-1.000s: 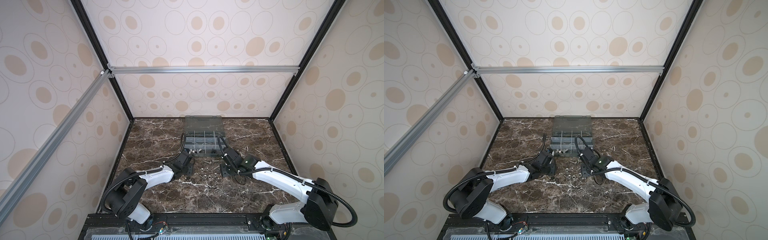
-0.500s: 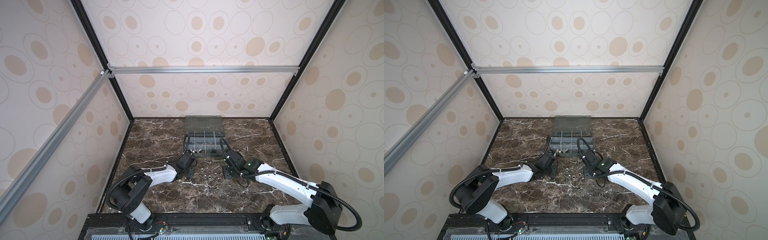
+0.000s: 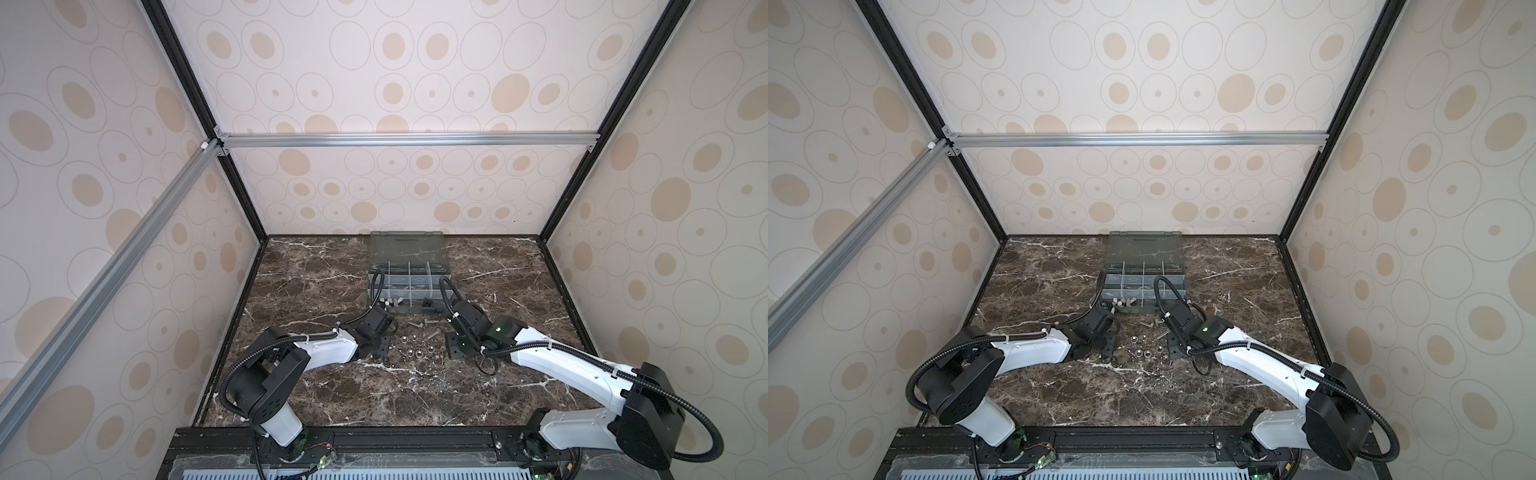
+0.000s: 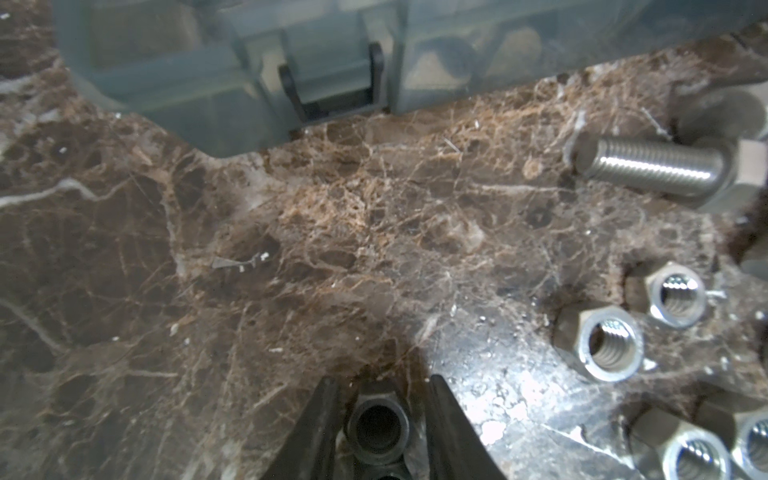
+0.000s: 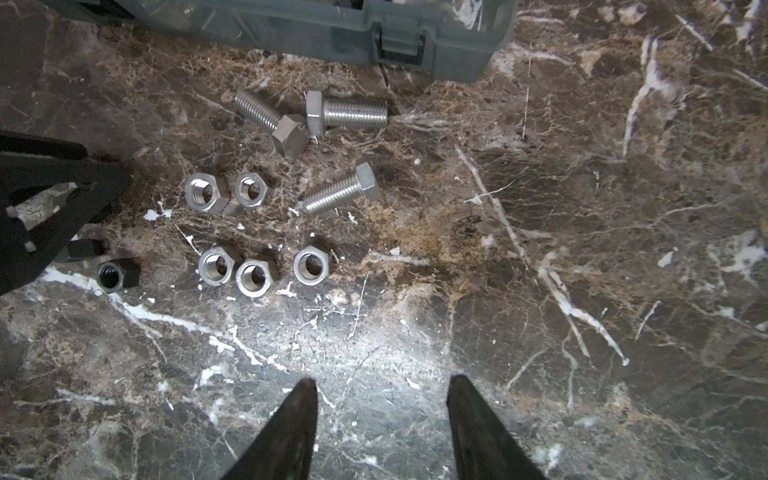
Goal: Sort the screws and nuts into containers
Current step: Pick up the nut at the center of the table, then place the nut into the container.
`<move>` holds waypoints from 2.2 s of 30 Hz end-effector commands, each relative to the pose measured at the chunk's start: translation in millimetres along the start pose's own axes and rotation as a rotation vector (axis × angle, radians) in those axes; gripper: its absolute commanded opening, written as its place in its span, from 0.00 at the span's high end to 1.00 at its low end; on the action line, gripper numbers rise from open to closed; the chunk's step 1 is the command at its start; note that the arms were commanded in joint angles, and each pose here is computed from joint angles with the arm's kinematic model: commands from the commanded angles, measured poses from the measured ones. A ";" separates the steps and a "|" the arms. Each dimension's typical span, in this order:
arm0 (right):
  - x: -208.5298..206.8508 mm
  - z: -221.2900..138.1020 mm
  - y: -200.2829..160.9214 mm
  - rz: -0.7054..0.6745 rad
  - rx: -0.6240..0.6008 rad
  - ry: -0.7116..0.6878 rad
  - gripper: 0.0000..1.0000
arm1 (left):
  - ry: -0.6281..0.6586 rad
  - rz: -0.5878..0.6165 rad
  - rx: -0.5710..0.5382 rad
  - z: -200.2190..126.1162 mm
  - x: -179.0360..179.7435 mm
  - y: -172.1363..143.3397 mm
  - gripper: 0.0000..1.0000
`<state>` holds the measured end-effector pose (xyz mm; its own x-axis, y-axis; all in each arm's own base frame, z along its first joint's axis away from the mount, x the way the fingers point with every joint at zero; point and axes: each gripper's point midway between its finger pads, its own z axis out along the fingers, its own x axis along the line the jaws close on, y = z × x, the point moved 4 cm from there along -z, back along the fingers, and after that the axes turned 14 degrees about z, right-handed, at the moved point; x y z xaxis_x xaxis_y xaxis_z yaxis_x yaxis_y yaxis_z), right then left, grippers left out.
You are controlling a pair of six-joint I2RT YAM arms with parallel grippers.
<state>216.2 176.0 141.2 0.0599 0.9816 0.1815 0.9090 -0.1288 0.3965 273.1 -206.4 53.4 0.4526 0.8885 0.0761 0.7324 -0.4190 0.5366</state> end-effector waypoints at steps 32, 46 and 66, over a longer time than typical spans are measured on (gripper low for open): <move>-18.6 -13.3 -1.7 0.033 -0.061 -0.047 0.46 | -0.091 0.028 -0.197 -29.1 -24.8 100.2 0.77; -32.7 -19.7 -6.8 0.061 -0.087 -0.071 0.46 | -0.212 0.049 -0.338 -4.7 -65.9 214.5 0.77; -41.1 -15.5 -12.6 0.066 -0.076 -0.108 0.45 | -0.267 0.023 -0.359 64.1 -97.1 273.6 0.66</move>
<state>201.4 142.8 147.5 0.1436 0.9788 0.1461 0.8673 -0.1956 0.4577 460.4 -413.1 126.1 0.6107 0.7866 -0.0914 0.5321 -0.3222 0.7829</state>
